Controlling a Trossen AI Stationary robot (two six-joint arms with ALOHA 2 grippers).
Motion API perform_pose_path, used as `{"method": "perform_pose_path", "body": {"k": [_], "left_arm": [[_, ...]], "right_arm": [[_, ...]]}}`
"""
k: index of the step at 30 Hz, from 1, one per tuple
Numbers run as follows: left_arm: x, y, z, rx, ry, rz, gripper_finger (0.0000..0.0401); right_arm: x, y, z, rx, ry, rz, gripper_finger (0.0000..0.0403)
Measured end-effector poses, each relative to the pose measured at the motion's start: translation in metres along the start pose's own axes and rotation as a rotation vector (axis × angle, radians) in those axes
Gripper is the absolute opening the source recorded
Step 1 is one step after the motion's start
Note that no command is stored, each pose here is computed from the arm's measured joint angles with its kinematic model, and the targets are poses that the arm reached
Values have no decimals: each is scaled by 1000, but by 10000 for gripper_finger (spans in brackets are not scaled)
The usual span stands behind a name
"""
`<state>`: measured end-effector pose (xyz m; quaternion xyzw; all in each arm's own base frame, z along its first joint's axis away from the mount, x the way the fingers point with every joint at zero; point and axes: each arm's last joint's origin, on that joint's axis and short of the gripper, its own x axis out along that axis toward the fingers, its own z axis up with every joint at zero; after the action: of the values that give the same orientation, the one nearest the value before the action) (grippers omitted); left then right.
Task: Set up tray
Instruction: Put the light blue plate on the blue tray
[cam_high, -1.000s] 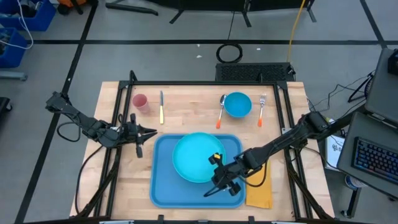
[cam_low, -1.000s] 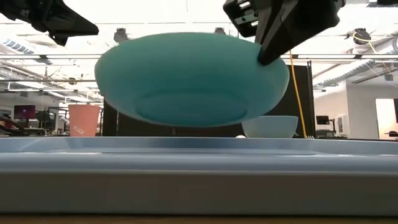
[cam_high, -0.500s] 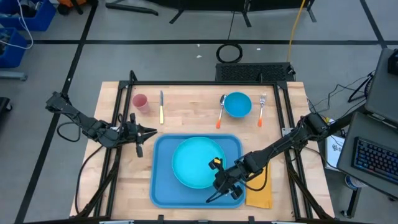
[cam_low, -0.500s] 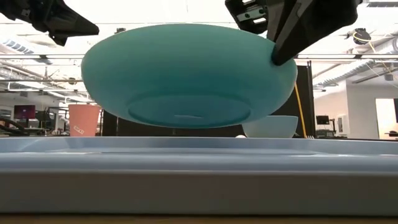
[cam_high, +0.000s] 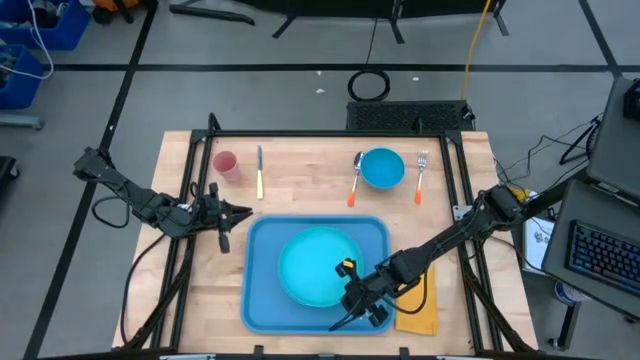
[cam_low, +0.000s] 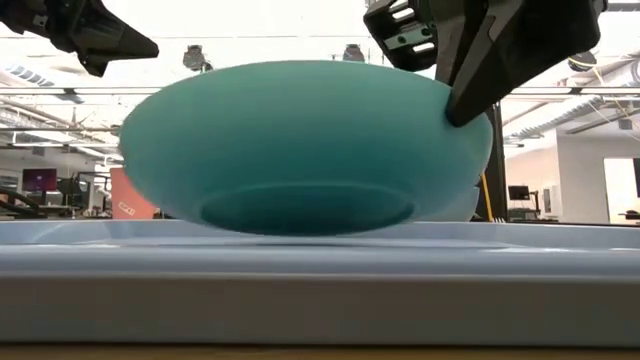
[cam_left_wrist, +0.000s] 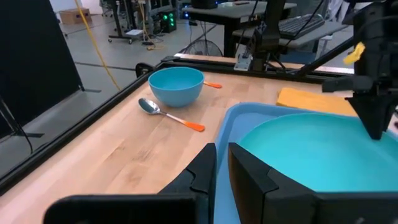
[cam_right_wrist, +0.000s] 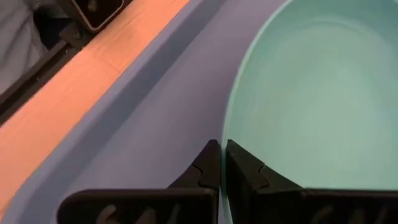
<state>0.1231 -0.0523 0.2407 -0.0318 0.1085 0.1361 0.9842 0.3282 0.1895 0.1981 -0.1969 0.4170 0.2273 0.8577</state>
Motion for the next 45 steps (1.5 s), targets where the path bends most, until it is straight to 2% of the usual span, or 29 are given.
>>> {"method": "perform_pose_path", "body": {"k": [5,14,25,29,38,45], "left_arm": [[0,0,-1,5,13,-12,47],[0,0,-2,9,17,-12,47],[0,0,-3,21,28,-12,47],[0,0,-3,22,28,-12,47],[0,0,-3,22,28,-12,47],[0,0,-3,22,28,-11,47]], "right_arm": [[0,3,1,23,-8,-18,0],[20,7,-1,74,-9,-34,0],[26,11,1,166,-40,19,0],[28,13,4,158,-72,70,0],[44,18,-4,120,-26,99,0],[44,19,-5,121,-20,121,0]]}}
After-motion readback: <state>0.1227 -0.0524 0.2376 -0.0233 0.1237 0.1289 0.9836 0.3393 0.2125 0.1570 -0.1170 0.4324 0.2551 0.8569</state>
